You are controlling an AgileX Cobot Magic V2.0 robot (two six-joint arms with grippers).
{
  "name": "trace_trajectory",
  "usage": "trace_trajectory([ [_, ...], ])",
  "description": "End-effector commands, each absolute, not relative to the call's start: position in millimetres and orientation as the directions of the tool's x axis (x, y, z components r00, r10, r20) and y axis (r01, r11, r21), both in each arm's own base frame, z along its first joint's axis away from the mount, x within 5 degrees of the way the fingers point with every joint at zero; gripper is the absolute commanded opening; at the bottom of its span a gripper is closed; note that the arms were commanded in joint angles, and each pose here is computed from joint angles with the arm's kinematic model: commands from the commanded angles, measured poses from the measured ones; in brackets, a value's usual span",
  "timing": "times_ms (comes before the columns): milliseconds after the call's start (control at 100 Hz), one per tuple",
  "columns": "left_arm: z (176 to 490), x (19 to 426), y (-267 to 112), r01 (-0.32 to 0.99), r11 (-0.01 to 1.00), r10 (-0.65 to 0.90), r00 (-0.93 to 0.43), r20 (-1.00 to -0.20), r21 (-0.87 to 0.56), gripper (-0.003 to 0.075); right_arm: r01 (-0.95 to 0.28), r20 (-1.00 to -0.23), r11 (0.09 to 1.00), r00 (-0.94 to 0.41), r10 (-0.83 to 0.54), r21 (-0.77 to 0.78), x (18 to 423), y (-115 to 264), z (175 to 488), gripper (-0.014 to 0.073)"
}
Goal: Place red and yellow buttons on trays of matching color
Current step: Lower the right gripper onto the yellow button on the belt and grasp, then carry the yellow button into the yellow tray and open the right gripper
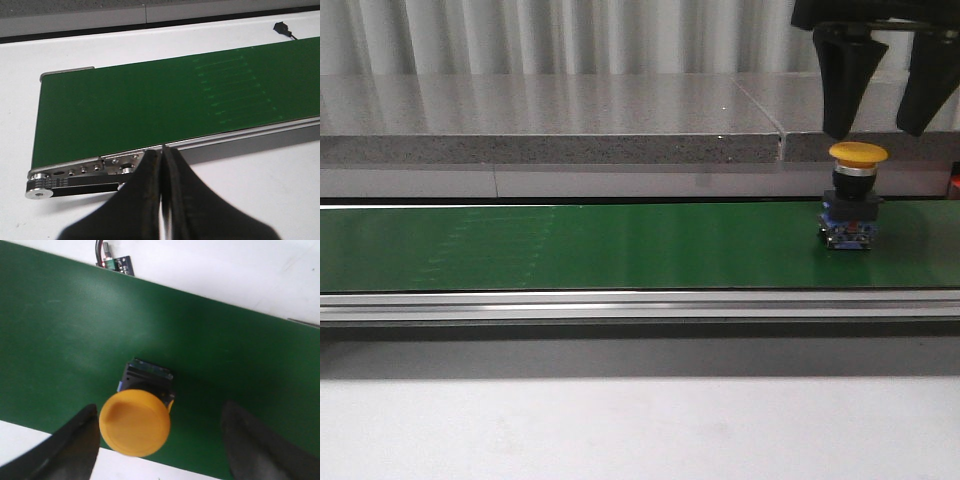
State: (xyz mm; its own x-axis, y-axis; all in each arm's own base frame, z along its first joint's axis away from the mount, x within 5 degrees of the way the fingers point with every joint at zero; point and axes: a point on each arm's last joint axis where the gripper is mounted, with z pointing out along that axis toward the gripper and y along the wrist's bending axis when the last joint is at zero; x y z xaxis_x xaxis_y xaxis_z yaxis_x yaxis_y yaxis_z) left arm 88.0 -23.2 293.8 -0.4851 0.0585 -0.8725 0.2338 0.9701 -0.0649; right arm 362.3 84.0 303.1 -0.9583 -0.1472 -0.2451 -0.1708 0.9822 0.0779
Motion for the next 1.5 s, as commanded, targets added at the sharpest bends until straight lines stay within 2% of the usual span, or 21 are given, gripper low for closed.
trace_trajectory([
  [0, 307, 91, -24, 0.239, 0.968, 0.031, -0.414, -0.910, -0.075, -0.0020, -0.184, -0.270, 0.979, -0.950, -0.154, 0.089, 357, 84, 319, 0.0518],
  [260, 307, 91, -24, 0.239, 0.968, 0.031, -0.414, -0.910, -0.075, -0.0020, -0.181, -0.197, 0.980, -0.967, -0.161, 0.086, 359, 84, 305, 0.0502],
  [360, 307, 91, -24, 0.239, 0.968, 0.031, -0.414, -0.910, -0.075, -0.0020, -0.180, -0.162, 0.980, -0.973, -0.165, 0.083, 359, 84, 300, 0.0378],
  [480, 307, 91, -24, 0.239, 0.968, 0.031, -0.414, -0.910, -0.075, -0.0020, -0.180, -0.170, 0.980, -0.972, -0.164, 0.083, 359, 84, 300, 0.0186],
  [600, 307, 91, -24, 0.239, 0.968, 0.031, -0.414, -0.910, -0.075, -0.0020, -0.180, -0.188, 0.980, -0.969, -0.162, 0.083, 361, 84, 301, 0.0100],
  [910, 307, 91, -24, 0.239, 0.968, 0.031, -0.414, -0.910, -0.075, -0.0020, -0.120, -0.284, 0.989, -0.955, -0.090, 0.089, 352, 64, 330, 0.0090],
  [1240, 307, 91, -24, 0.239, 0.968, 0.031, -0.414, -0.910, -0.075, -0.0020, 0.040, -0.421, 0.995, -0.904, 0.077, 0.096, 324, 4, 380, 0.0090],
  [1490, 307, 91, -24, 0.239, 0.968, 0.031, -0.414, -0.910, -0.075, -0.0020, 0.195, -0.470, 0.978, -0.858, 0.208, 0.077, 300, -46, 401, 0.0090],
])
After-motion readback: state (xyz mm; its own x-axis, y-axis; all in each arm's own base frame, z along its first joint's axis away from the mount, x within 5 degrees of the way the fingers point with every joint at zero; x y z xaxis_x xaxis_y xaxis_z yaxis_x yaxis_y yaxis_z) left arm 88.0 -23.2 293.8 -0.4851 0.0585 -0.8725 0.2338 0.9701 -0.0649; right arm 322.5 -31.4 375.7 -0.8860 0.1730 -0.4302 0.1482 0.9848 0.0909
